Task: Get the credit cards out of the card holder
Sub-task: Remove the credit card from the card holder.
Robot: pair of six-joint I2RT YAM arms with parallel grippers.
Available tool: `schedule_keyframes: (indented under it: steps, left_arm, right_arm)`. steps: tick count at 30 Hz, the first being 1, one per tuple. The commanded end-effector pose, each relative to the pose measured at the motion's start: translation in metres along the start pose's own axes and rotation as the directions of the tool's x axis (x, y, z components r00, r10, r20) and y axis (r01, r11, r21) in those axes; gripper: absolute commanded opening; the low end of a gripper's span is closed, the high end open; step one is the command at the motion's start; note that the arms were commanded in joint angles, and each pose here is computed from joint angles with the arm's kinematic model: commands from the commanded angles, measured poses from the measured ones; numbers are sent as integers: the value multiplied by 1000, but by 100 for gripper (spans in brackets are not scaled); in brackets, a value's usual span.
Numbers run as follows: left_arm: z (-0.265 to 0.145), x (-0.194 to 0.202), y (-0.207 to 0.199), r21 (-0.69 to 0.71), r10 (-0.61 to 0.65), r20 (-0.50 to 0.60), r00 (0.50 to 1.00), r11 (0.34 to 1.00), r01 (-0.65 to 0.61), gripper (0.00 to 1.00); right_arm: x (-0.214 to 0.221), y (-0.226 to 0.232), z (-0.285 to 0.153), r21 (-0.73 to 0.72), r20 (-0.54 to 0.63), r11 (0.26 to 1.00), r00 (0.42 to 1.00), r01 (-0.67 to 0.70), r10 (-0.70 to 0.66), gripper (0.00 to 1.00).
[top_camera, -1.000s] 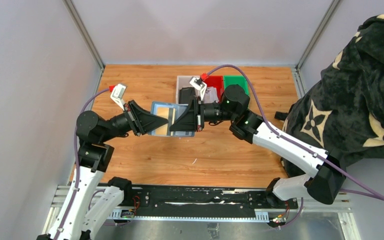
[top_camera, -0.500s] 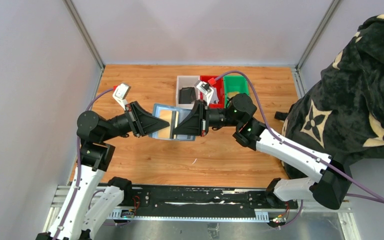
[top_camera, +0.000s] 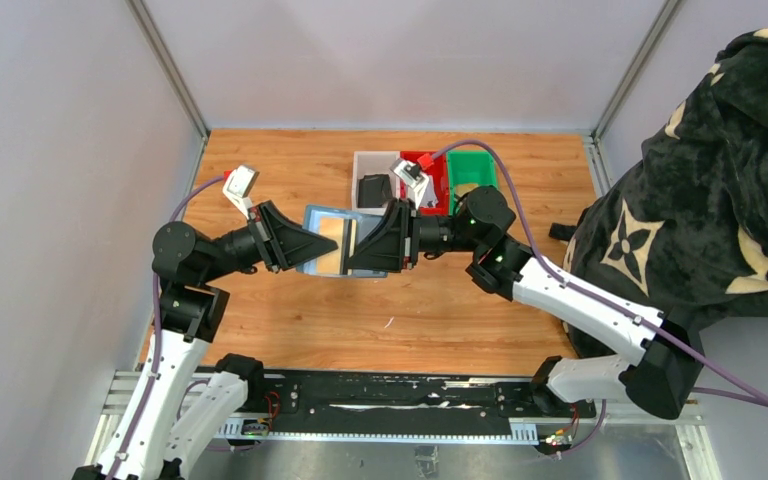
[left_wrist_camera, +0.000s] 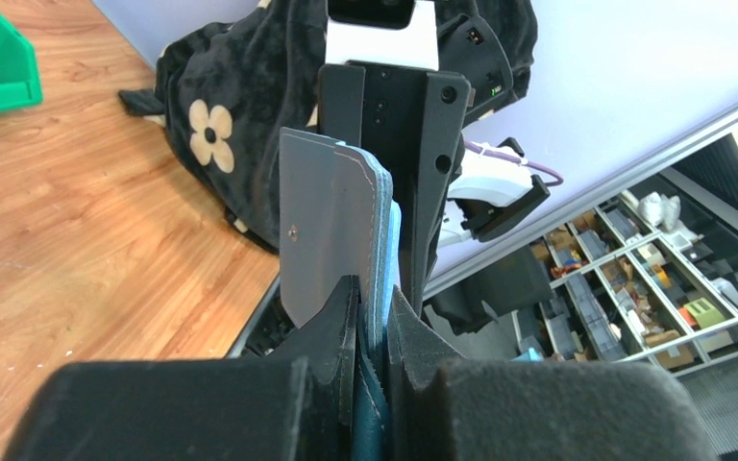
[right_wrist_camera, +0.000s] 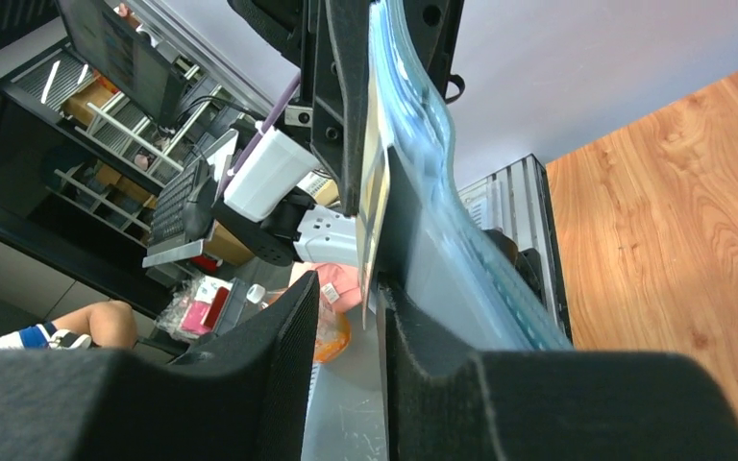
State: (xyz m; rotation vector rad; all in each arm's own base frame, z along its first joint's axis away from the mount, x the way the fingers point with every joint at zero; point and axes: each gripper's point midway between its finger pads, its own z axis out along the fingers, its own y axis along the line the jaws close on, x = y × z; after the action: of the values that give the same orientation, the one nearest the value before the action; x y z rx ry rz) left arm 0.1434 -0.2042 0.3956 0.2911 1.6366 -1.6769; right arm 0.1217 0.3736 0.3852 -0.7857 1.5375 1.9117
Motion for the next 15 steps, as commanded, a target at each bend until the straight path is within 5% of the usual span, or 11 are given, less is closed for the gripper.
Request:
schedule_keyframes:
  steps: [1, 9, 15]
  left_arm:
    - [-3, -2, -26, 69, 77, -2, 997, 995, -77, 0]
    - [-4, -3, -29, 68, 85, 2, 996, 994, -85, 0]
    - [-3, -8, -29, 61, 90, 20, 996, 994, -91, 0]
  right_arm:
    - [-18, 2, 9, -1, 31, 1000, 999, 15, -15, 32]
    - [-24, 2, 9, -35, 61, 999, 998, -8, 11, 7]
    - [-20, -3, -7, -24, 123, 1000, 992, -13, 16, 0]
